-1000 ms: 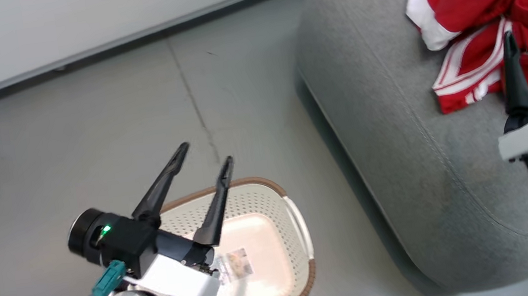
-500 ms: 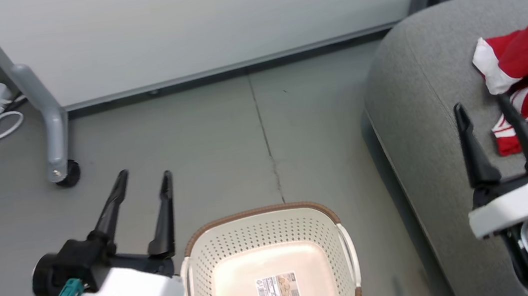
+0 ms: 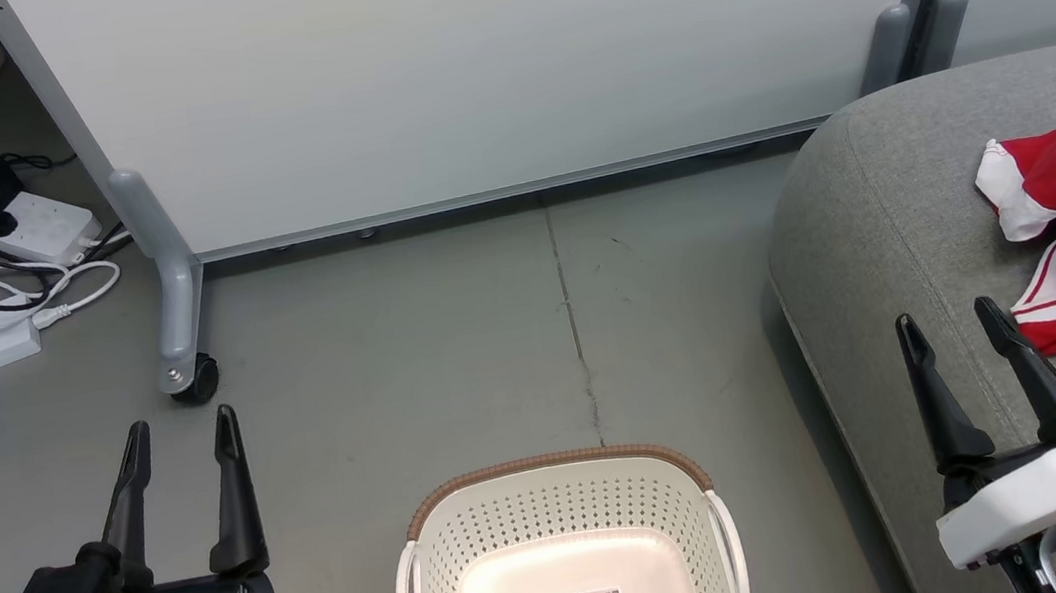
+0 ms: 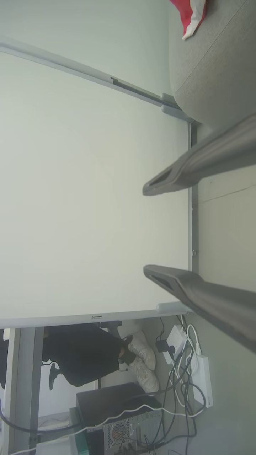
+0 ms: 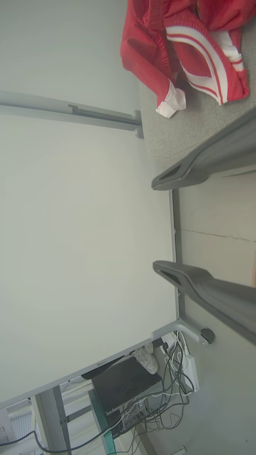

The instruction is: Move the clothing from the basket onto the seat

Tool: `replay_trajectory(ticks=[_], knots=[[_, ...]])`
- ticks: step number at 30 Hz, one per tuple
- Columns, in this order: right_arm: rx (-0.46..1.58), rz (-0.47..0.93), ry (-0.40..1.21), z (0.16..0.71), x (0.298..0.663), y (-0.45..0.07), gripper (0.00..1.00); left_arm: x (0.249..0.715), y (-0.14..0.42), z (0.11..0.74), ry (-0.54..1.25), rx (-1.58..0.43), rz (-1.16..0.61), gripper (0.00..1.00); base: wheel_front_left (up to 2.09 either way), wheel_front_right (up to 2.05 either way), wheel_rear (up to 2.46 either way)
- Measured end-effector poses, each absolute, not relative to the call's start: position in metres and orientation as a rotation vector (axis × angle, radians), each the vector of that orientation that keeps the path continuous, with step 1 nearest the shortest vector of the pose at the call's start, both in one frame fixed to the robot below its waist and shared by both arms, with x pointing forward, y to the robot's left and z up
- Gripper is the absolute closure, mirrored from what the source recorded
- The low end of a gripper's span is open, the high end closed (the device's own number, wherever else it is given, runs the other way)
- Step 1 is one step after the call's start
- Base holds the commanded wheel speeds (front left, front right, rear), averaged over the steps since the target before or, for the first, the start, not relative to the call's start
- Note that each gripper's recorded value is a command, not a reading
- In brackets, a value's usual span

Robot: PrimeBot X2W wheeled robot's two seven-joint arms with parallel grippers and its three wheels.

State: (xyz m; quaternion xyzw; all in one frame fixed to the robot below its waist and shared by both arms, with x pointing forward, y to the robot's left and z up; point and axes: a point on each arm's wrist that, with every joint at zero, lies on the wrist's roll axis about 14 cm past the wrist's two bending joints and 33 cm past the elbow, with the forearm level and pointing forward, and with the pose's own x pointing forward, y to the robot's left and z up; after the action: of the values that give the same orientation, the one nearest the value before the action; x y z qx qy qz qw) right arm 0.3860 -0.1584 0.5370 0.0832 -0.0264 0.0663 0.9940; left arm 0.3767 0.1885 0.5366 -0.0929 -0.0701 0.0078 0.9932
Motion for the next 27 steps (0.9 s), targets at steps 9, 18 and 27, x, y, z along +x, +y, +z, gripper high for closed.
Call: replay_trajectory(ticks=[9,18,27], knots=[[0.164,0.114,-0.013,0.525,0.376,-0.164,0.0,0.36,0.196,0.523,-0.107,-0.151,0.026,0.0,0.0,0.0,0.0],[0.158,0.109,0.012,0.519,0.371,-0.166,0.0,0.354,0.192,0.506,-0.062,-0.109,0.01,0.0,0.0,0.0,0.0],[0.157,0.113,0.023,0.517,0.368,-0.165,0.0,0.352,0.195,0.502,-0.05,-0.098,0.014,0.0,0.0,0.0,0.0]])
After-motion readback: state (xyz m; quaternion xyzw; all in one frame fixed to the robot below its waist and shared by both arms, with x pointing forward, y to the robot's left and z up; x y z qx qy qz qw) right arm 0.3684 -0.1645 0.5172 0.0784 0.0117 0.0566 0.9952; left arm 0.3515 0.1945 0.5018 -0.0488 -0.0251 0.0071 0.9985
